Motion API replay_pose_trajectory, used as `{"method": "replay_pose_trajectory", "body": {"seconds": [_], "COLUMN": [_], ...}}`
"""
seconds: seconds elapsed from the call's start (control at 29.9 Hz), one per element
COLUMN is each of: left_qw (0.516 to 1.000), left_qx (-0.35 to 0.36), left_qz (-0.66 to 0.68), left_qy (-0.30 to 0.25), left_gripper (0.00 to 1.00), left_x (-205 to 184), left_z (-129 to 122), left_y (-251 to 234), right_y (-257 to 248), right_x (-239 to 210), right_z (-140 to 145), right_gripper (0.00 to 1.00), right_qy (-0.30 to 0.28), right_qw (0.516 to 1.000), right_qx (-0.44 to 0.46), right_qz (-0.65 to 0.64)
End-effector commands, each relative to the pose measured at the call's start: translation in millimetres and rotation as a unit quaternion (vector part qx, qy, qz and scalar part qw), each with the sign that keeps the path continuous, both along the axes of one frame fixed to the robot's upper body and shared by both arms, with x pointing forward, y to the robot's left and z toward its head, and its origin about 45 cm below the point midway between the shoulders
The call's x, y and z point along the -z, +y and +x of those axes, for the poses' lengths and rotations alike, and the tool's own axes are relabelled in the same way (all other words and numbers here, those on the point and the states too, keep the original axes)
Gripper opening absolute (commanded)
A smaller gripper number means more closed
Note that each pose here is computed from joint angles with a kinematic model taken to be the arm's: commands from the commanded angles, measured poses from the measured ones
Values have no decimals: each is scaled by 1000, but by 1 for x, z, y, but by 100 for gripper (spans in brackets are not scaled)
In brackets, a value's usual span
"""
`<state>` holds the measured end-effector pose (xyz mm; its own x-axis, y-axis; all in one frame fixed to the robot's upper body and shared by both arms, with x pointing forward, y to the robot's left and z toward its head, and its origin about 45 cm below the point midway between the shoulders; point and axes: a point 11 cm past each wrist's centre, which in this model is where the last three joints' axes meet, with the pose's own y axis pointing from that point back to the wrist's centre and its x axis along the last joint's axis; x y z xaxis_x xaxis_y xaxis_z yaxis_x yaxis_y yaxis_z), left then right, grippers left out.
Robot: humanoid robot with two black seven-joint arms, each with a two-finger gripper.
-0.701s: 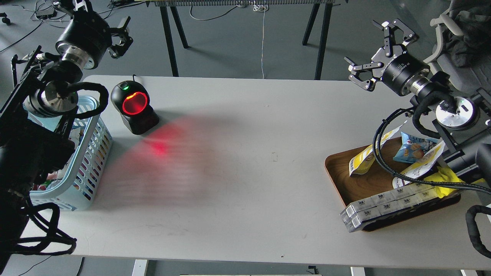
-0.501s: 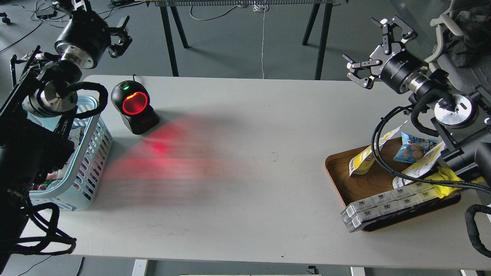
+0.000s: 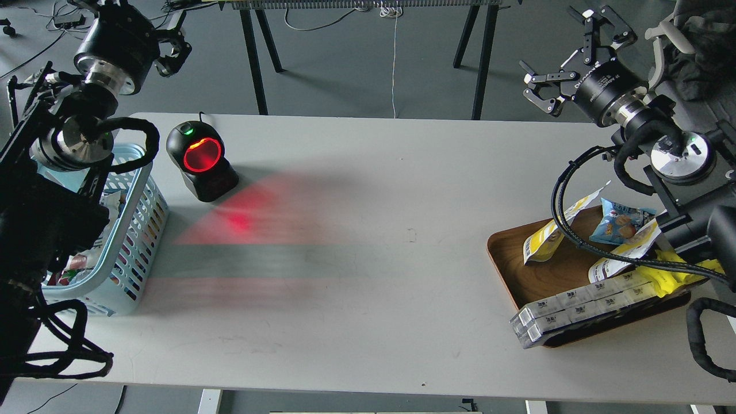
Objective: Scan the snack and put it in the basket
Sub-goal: 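Raise the right arm up and away from the wooden tray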
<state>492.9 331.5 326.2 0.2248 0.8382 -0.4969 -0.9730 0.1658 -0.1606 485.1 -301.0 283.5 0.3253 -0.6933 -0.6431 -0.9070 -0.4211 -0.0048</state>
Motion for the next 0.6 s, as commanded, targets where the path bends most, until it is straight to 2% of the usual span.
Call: {"method": "replay_pose_trajectory", "body": {"seconds": [0.0, 0.2, 0.57], "left_qw": [1000, 1000, 1000], "left_qx": [1, 4, 7], "left_qz": [0, 0, 0], "left_qy": [-3, -3, -5], "left_gripper": [100, 100, 100], "left_x": [-3, -3, -3], "left_z": [1, 1, 0], "left_y": [-1, -3, -4], "right_y": [-6, 5, 20], "right_x": [6, 20, -64], "right_z": [1, 1, 16], "right_gripper": [99, 99, 99], "right_qy": [11, 41, -26], "right_qw": [1000, 999, 975], "right_qx": [11, 3, -63], "right_qz": [-3, -33, -209]}}
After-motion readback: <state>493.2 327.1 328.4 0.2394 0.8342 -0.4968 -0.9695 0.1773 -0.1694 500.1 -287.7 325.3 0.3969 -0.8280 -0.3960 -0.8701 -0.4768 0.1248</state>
